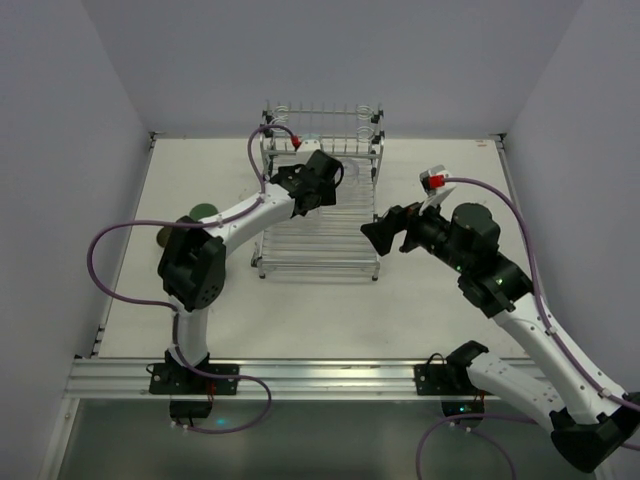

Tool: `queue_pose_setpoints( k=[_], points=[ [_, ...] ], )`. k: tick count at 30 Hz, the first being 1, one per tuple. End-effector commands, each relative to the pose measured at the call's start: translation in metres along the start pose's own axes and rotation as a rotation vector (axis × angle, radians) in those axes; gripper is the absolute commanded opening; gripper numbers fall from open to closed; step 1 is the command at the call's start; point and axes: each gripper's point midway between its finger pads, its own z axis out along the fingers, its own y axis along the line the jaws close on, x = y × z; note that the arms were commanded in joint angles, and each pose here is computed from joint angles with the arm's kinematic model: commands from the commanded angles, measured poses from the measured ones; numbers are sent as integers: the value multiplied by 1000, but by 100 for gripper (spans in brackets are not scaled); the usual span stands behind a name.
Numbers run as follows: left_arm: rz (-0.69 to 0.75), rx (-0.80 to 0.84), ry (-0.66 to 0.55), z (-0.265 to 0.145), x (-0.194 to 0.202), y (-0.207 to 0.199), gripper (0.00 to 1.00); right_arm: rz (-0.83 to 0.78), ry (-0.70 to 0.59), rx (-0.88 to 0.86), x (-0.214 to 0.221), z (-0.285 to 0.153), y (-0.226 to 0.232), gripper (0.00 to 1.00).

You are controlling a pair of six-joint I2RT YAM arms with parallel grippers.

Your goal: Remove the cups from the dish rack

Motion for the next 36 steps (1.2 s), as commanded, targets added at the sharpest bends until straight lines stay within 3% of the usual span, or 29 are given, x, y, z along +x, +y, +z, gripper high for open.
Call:
queue_pose_setpoints(
  k=[1,8,11,12,15,23,27,36],
  points=[
    [-55,11,-24,2,-9,0,86,-14,-20,-3,-4,2,-1,99],
    [-52,10,-14,1,-5,3,75,-12,-18,0,-3,3,-3,99],
    [-53,19,-10,0,-4,5,50,-3,-8,-3,-1,4,-3,99],
    [-56,33,-8,-3,-5,3,30,1,0,-2,1,7,-3,99],
    [-57,48,-12,-9,-9,3,0,20,17,-11,5,11,-2,99],
    [-71,177,-9,-51,-13,4,0,81,55,6,8,26,-4,99],
    [-101,332,-54,-102,-32,3,0,120,65,2,9,33,-7,99],
    [-156,782,-152,-212,-58,-4,0,246,59,-303,10,43,19,97]
  ],
)
